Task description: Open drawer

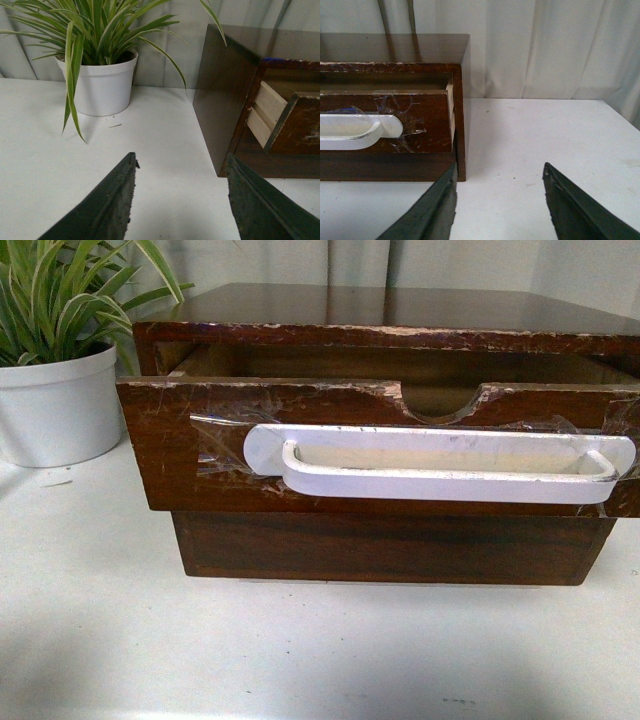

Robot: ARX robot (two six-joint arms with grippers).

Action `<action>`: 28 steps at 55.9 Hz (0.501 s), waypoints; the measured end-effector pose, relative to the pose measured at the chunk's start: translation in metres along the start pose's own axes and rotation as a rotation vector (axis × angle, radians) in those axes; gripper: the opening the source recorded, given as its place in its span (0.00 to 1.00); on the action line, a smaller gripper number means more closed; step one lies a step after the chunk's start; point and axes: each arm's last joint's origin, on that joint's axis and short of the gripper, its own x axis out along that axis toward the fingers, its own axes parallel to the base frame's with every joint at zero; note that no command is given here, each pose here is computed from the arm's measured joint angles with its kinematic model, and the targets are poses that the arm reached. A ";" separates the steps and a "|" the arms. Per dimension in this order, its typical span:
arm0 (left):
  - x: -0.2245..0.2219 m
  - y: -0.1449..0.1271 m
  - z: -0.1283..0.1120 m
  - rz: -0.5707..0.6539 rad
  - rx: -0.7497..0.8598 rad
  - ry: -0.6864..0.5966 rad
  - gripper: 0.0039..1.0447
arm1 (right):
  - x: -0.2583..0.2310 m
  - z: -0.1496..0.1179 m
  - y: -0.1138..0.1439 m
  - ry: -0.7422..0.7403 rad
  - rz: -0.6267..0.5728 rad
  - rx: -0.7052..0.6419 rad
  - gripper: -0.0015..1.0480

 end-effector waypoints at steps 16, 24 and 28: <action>-0.012 0.000 -0.010 0.000 0.005 -0.003 0.03 | 0.000 -0.010 0.000 0.002 0.000 0.005 0.01; -0.012 0.000 -0.013 0.000 0.008 -0.001 0.04 | 0.000 -0.015 0.000 0.003 -0.001 0.005 0.01; -0.012 0.000 -0.019 0.000 0.008 -0.006 0.04 | 0.000 -0.016 0.000 0.002 0.000 0.005 0.01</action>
